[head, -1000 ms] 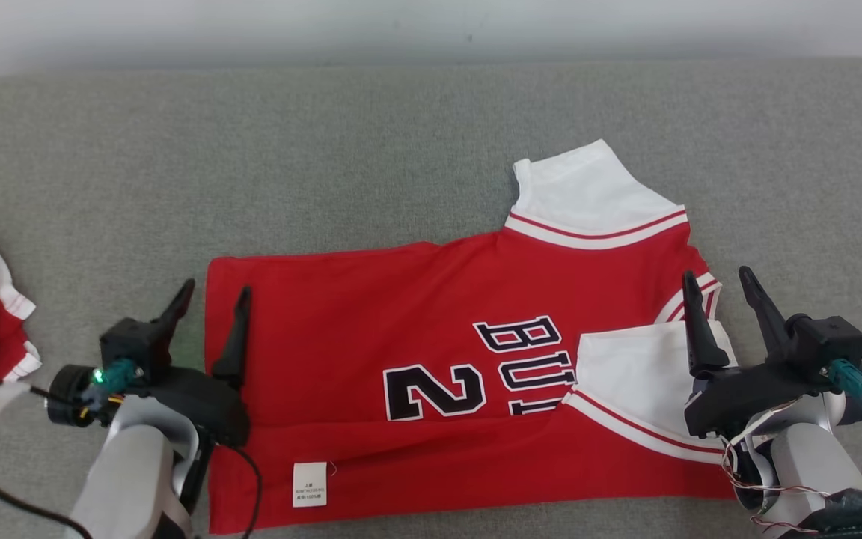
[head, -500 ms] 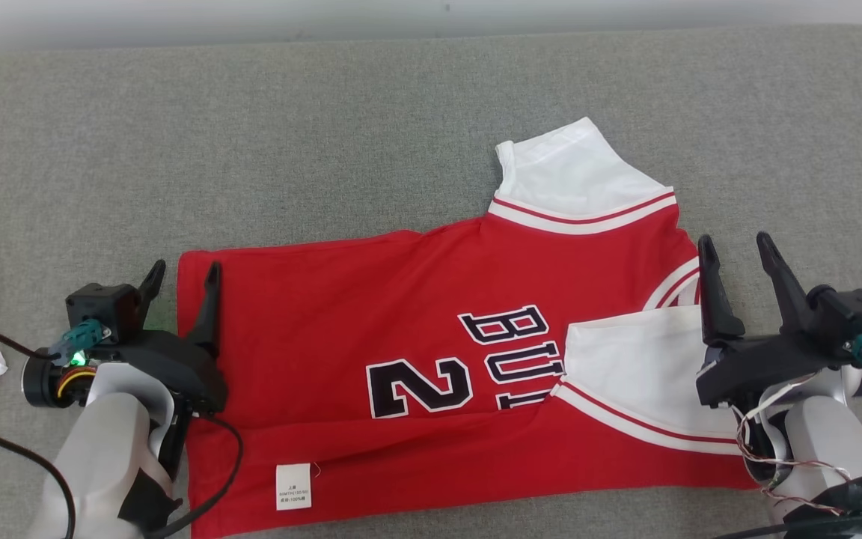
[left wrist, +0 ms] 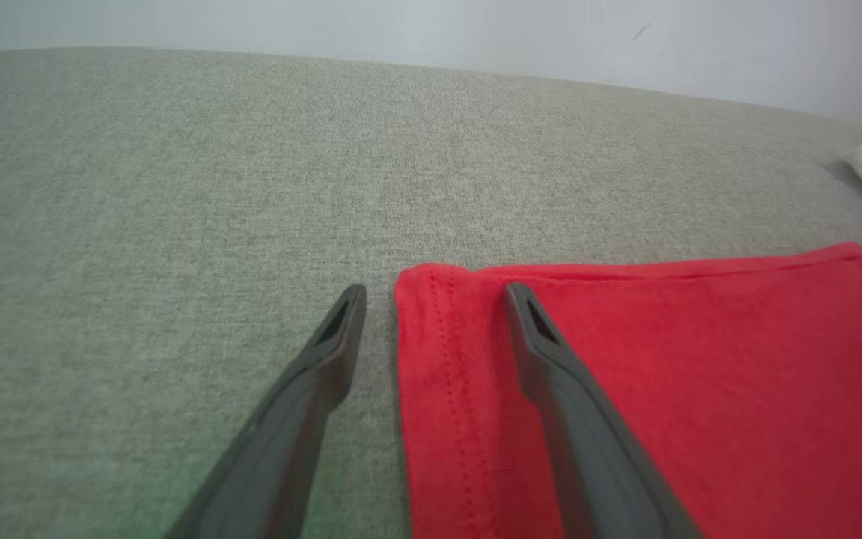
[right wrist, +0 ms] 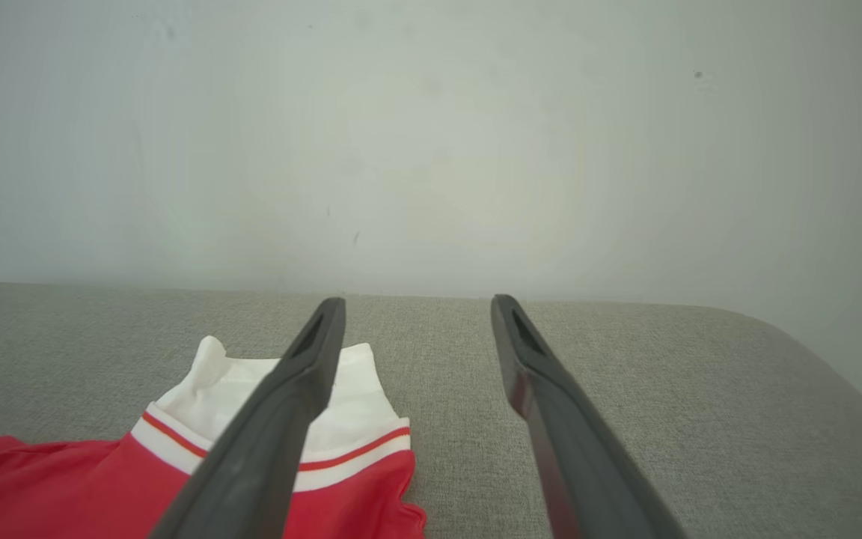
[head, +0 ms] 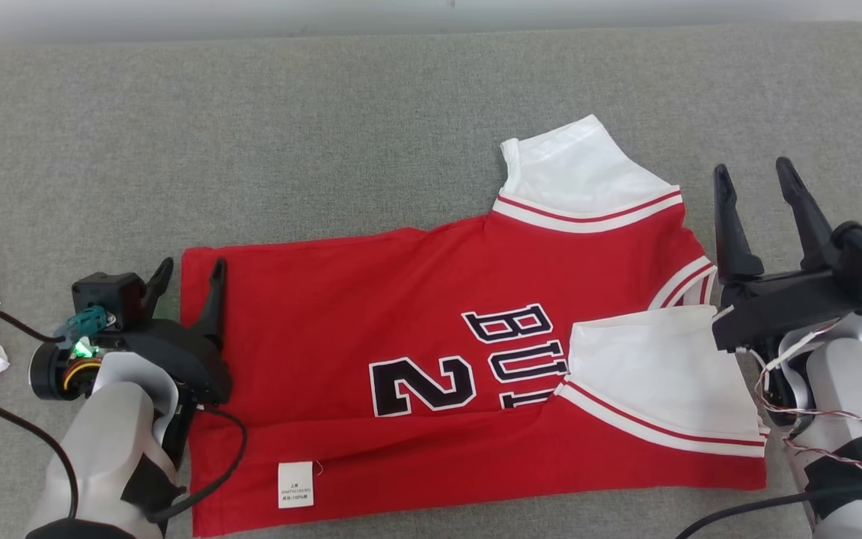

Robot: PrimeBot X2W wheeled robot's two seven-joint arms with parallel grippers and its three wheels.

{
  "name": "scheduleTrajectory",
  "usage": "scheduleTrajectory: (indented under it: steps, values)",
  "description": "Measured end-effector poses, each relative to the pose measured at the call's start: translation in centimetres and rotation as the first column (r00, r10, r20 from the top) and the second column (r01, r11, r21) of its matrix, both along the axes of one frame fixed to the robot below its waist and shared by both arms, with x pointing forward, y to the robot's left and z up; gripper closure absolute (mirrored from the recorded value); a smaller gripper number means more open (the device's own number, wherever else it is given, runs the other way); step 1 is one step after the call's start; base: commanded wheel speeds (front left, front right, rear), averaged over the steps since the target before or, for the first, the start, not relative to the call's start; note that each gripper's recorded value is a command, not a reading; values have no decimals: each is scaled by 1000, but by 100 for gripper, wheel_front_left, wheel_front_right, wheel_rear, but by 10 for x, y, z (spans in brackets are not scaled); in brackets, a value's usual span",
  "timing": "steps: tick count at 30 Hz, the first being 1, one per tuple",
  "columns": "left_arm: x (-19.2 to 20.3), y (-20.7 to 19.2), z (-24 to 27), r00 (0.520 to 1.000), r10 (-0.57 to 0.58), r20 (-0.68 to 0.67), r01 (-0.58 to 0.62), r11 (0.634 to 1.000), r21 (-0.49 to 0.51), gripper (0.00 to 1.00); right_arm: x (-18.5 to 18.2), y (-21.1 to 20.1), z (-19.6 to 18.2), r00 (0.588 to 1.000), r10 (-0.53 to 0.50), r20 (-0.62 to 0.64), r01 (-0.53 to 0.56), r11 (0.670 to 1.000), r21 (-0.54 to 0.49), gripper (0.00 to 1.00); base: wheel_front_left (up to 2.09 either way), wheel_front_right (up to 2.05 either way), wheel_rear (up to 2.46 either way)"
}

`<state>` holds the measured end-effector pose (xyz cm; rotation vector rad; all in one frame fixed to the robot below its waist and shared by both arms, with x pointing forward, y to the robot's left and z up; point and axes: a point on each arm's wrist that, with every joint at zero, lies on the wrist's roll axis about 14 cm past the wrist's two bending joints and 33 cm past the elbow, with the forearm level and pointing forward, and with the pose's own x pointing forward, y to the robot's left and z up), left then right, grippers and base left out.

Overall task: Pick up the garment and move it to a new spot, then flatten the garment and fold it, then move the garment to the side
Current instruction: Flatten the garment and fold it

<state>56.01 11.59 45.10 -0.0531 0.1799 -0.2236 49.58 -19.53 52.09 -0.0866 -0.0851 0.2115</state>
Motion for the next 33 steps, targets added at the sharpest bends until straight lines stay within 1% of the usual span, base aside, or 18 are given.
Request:
scheduleTrajectory:
  steps: [1,3,9,10,11,12,13,15,16,21,23,25,27,30,33]
  values:
    - [1,-1,1,1000,-1,2,1,1000,-2,8,1,0,1,1000,2,3,-2,1000,-2,0,0,0,0]
    - [2,-2,1,1000,-7,3,7,1000,0,12,4,1,2,1000,11,4,-11,1000,-11,0,0,0,0]
    - [5,-7,0,1000,-20,2,20,1000,-2,15,15,5,11,999,42,22,-41,998,-38,0,0,0,0]
    - [4,-7,-1,1000,-20,-1,20,1000,-1,18,16,6,12,999,44,24,-43,998,-42,0,0,0,0]
    - [4,-7,-2,1000,-20,-4,20,1000,-2,18,17,6,12,999,47,26,-46,998,-44,0,0,0,0]
    - [4,-7,-2,1000,-20,-5,20,1000,-4,27,18,7,12,998,52,24,-50,998,-46,0,0,0,0]
    - [4,-7,-2,1000,-19,-5,19,1000,-5,51,18,8,11,998,55,22,-54,997,-47,0,0,0,0]
    - [4,-7,-2,1000,-21,-4,21,1000,-4,80,18,10,9,998,61,17,-60,997,-49,0,0,0,0]
    - [5,-7,-1,1000,-22,-1,22,1000,-5,100,19,11,10,998,62,18,-61,997,-47,0,0,0,0]
    - [7,-9,9,999,-32,36,32,999,-4,100,29,9,11,998,62,12,-61,997,-41,0,0,0,0]
    - [7,-12,12,998,-40,49,40,999,-3,100,35,4,-1,998,43,-38,-43,999,4,0,0,0,0]
    - [6,-12,15,997,-43,64,43,999,-4,100,42,0,-15,993,30,-112,-28,999,18,0,0,0,0]
    - [3,-12,14,997,-47,66,47,999,-2,100,56,-3,-15,988,23,-154,-22,1000,10,0,0,0,0]
    - [-1,-13,11,996,-52,67,52,999,-1,100,74,-3,-18,973,23,-231,-30,999,-27,0,0,0,0]
    - [-3,-12,10,996,-57,71,57,998,5,100,84,1,-34,946,24,-323,-42,998,-51,0,0,0,0]
